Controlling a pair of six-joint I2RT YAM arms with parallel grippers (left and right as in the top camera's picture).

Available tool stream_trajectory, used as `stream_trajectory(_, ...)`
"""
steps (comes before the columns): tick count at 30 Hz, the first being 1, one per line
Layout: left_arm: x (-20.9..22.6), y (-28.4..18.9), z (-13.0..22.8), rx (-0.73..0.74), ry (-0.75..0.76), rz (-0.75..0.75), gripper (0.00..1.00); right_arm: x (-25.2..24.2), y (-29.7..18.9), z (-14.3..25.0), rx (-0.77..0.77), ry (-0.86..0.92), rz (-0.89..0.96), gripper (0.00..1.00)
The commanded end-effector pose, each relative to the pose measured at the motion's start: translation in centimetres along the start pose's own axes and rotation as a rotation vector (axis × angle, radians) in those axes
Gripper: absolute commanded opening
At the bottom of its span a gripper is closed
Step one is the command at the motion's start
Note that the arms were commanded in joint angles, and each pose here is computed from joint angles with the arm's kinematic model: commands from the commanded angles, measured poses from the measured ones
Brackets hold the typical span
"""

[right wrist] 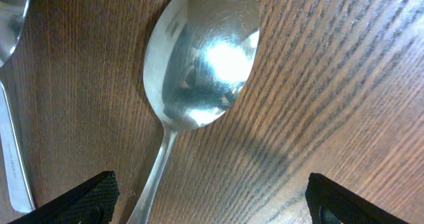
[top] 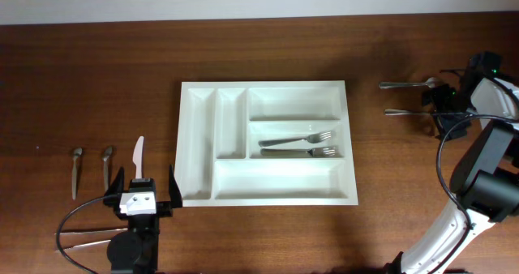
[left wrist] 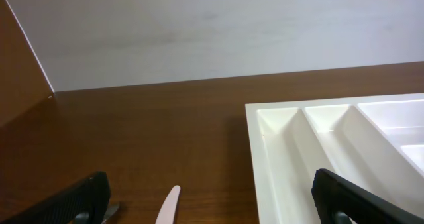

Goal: Pack container
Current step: 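Move the right gripper back over a silver spoon on the right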

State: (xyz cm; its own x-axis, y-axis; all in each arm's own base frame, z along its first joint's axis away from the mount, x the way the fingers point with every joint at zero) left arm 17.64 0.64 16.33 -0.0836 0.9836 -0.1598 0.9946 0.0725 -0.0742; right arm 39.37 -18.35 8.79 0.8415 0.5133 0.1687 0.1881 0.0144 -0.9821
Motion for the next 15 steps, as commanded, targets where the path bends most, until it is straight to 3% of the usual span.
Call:
stream_trajectory(1,0.1,0.0,0.0,-0.002,0.015,-0.002,0.99,-0.1,1.0,-0.1,0.015,0.013,0.008,0.92)
stream_trajectory(15,0.1,0.0,0.0,-0.002,0.015,-0.002,0.99,-0.3,2.5,0.1,0.039,0.048,0.024,0.91)
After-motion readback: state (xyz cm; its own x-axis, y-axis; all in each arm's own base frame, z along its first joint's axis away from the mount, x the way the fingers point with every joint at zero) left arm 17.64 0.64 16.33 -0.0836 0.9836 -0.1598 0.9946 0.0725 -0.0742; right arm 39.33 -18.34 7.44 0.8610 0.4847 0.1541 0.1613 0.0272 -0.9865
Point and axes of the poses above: each gripper's point midway between its finger pads, its own y axis out along the fingers, its own x axis along the line the jaws close on, z = x × y, the point moved 7 cm from there along -y, back along the fingers, and after that the axes turned 15 degrees about -y, right-handed, at the moved point
